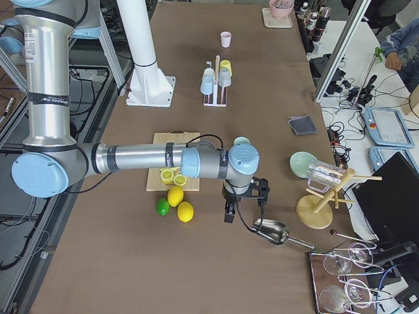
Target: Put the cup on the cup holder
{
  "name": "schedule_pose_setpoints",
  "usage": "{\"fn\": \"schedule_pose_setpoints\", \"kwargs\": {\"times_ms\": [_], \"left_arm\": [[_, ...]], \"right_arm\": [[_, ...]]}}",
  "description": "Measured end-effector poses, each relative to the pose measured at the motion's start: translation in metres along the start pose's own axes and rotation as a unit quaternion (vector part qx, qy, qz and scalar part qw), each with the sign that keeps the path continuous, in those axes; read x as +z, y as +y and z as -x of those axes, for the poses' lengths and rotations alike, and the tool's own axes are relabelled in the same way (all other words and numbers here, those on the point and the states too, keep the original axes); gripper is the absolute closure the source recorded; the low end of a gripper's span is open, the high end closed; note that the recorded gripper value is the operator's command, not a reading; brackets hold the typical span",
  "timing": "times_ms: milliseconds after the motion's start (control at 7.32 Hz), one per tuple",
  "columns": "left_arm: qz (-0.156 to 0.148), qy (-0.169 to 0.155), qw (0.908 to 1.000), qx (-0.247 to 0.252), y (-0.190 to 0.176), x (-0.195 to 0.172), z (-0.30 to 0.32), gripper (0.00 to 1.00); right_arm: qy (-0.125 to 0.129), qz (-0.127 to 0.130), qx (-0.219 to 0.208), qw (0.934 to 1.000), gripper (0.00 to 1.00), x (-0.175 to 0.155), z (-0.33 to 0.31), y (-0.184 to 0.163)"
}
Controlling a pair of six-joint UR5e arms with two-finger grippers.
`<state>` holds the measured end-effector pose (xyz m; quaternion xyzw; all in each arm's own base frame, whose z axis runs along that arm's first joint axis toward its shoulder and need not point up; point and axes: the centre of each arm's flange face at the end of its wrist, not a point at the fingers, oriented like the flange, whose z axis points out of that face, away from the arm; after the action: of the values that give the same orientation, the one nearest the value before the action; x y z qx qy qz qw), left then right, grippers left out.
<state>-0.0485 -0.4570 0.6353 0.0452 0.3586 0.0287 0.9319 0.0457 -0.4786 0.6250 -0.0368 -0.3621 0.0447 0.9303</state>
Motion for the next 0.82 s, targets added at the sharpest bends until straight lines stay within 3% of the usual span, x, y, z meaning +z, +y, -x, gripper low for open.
{"fn": "schedule_pose_setpoints", "kwargs": {"times_ms": [273, 820], "left_arm": [[0.0, 0.0, 1.0, 0.0, 0.0, 0.0, 0.0, 0.02], [0.0, 0.0, 1.0, 0.0, 0.0, 0.0, 0.0, 0.02]], "right_arm": [[-0.001, -0.001, -0.03, 0.9996, 0.0, 0.0, 0.029, -0.019], [0.012, 0.048, -0.142, 0.9886, 0.0, 0.042, 0.173, -0.061]]}}
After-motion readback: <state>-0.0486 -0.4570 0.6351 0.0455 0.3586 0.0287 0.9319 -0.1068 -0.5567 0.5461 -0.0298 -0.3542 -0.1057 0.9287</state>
